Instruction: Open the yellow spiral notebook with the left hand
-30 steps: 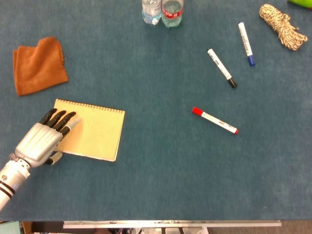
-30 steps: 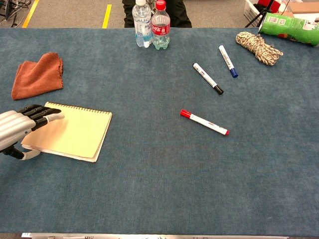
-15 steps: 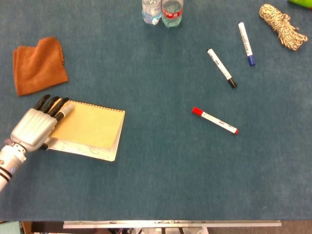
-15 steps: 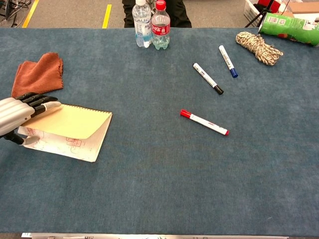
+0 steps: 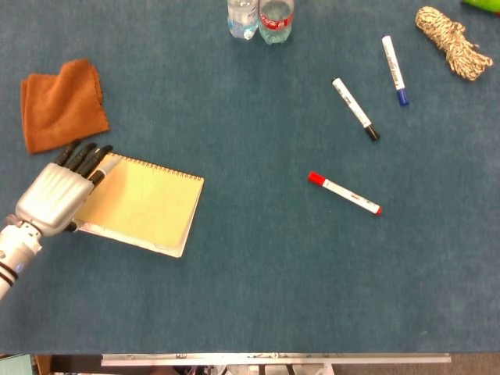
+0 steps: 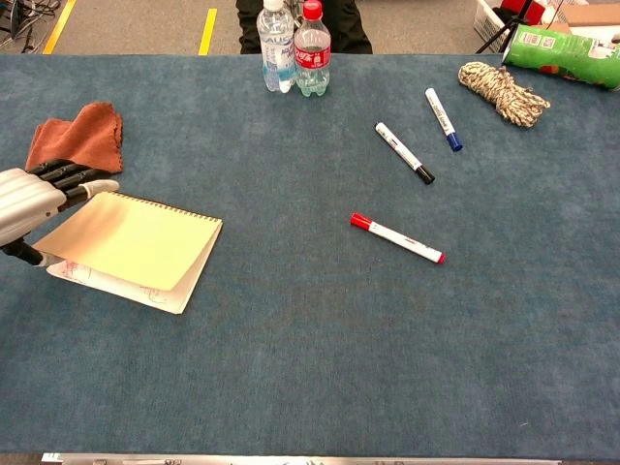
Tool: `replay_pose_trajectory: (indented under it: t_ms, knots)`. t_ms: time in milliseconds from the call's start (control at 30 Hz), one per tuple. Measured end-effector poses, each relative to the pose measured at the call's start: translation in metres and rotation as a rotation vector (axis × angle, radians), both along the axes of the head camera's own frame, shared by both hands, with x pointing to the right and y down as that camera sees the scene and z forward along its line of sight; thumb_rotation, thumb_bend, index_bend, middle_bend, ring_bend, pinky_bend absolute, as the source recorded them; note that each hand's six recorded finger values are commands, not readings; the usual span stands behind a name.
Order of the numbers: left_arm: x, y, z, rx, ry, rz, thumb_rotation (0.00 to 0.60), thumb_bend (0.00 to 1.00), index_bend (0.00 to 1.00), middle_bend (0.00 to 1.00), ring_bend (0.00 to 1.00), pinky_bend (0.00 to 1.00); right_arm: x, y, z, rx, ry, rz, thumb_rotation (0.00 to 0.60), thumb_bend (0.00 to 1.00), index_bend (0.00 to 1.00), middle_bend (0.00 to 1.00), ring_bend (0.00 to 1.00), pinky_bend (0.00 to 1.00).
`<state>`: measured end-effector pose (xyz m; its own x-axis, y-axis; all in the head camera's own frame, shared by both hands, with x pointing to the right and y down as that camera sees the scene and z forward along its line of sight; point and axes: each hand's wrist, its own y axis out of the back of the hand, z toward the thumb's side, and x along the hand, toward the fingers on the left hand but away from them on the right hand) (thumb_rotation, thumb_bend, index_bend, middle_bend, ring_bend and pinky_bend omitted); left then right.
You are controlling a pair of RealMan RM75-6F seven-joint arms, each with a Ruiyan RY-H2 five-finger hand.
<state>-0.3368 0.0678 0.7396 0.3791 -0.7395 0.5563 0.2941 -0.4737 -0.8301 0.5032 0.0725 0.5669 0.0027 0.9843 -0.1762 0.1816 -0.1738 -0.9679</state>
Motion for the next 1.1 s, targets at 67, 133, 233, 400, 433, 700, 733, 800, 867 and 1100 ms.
replay_pose_trajectory:
  t_ms: [67,133,233,400,433,700,733,800,867,1100]
  knots:
    - [-0.003,0.003,-0.007,0.003,-0.013,-0.010,0.600,0.26,0.00,0.00,0.00,0.00,0.000,-0.001,0.001,-0.001,-0.003,-0.002,0.600,0.27,0.38,0.30,0.18,0.30]
    - [-0.009,0.005,-0.017,0.017,-0.020,-0.035,0.600,0.26,0.00,0.00,0.00,0.00,0.000,-0.001,0.003,-0.006,-0.004,-0.003,0.600,0.27,0.38,0.30,0.18,0.30]
    - [-0.016,0.001,-0.033,0.057,-0.015,-0.076,0.600,0.26,0.00,0.00,0.00,0.00,0.000,-0.001,0.005,-0.011,-0.006,-0.006,0.600,0.27,0.38,0.30,0.18,0.30]
    - [-0.011,-0.006,-0.046,0.060,0.078,-0.152,0.600,0.26,0.02,0.01,0.00,0.00,0.001,0.000,0.007,-0.013,-0.013,-0.004,0.600,0.27,0.38,0.30,0.18,0.30]
    - [-0.009,-0.007,-0.048,0.055,0.101,-0.167,0.600,0.26,0.04,0.03,0.00,0.00,0.002,0.000,0.008,-0.014,-0.013,-0.001,0.600,0.27,0.38,0.30,0.18,0.30]
    - [0.018,-0.025,-0.059,0.043,0.236,-0.227,0.600,0.26,0.11,0.15,0.03,0.00,0.010,0.003,0.007,-0.015,-0.012,0.016,0.600,0.27,0.38,0.30,0.18,0.30]
    - [0.021,-0.025,-0.059,0.044,0.240,-0.229,0.600,0.26,0.11,0.15,0.03,0.00,0.011,0.003,0.007,-0.016,-0.012,0.019,0.600,0.27,0.38,0.30,0.18,0.30]
    - [0.026,-0.027,-0.061,0.050,0.246,-0.230,0.600,0.26,0.11,0.15,0.03,0.00,0.012,0.004,0.008,-0.021,-0.011,0.021,0.600,0.27,0.38,0.30,0.18,0.30]
    - [0.027,-0.027,-0.062,0.052,0.236,-0.230,0.600,0.26,0.11,0.16,0.03,0.00,0.013,0.004,0.008,-0.021,-0.011,0.022,0.600,0.27,0.38,0.30,0.18,0.30]
    - [0.010,-0.017,-0.065,0.022,0.083,-0.215,0.600,0.26,0.11,0.15,0.02,0.00,0.012,0.003,0.010,-0.025,-0.015,0.015,0.600,0.27,0.38,0.30,0.18,0.30]
